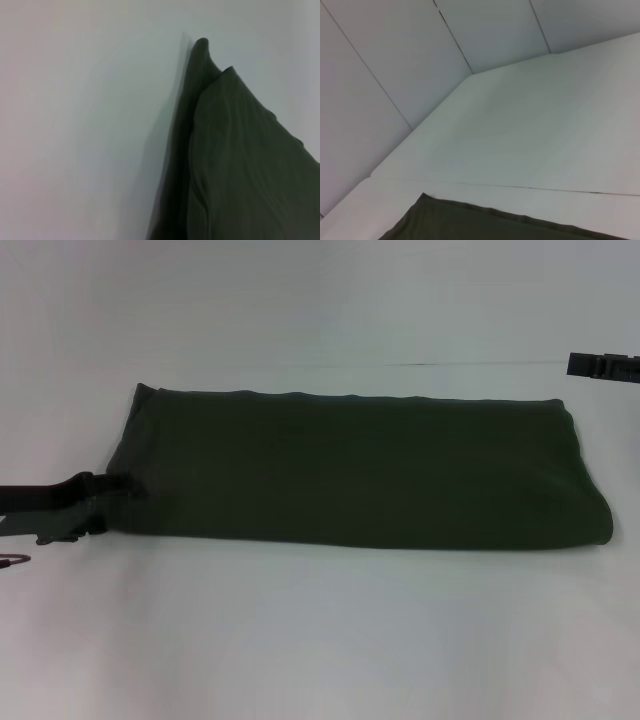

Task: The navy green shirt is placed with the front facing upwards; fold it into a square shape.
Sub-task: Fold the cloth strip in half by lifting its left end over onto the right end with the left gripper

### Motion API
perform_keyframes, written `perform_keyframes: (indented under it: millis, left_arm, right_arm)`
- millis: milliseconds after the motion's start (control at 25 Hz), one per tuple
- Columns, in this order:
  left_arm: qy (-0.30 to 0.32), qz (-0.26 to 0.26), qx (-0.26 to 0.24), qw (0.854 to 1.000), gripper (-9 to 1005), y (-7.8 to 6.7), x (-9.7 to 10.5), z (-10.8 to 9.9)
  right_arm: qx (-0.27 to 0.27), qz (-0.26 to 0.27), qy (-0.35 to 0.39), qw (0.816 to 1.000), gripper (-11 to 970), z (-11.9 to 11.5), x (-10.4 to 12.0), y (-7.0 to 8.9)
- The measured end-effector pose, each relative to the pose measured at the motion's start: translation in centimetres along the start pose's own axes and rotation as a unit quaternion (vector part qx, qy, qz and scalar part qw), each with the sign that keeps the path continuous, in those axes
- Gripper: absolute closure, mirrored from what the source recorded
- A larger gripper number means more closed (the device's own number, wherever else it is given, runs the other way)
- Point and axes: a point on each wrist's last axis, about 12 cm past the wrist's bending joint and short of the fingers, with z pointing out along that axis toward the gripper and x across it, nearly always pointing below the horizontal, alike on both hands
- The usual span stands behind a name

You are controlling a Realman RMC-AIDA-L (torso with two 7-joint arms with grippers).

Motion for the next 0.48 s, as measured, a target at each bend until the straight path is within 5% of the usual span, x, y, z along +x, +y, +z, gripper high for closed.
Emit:
perform_keyframes:
  millis: [480]
  left_arm:
    - [-0.004,0.017,0.005,1.000,121,-0.86,-0.62,0.18]
  right_arm:
    - [0.003,0.000,-0.001,1.000,50,0.00,-0.02,-0.06]
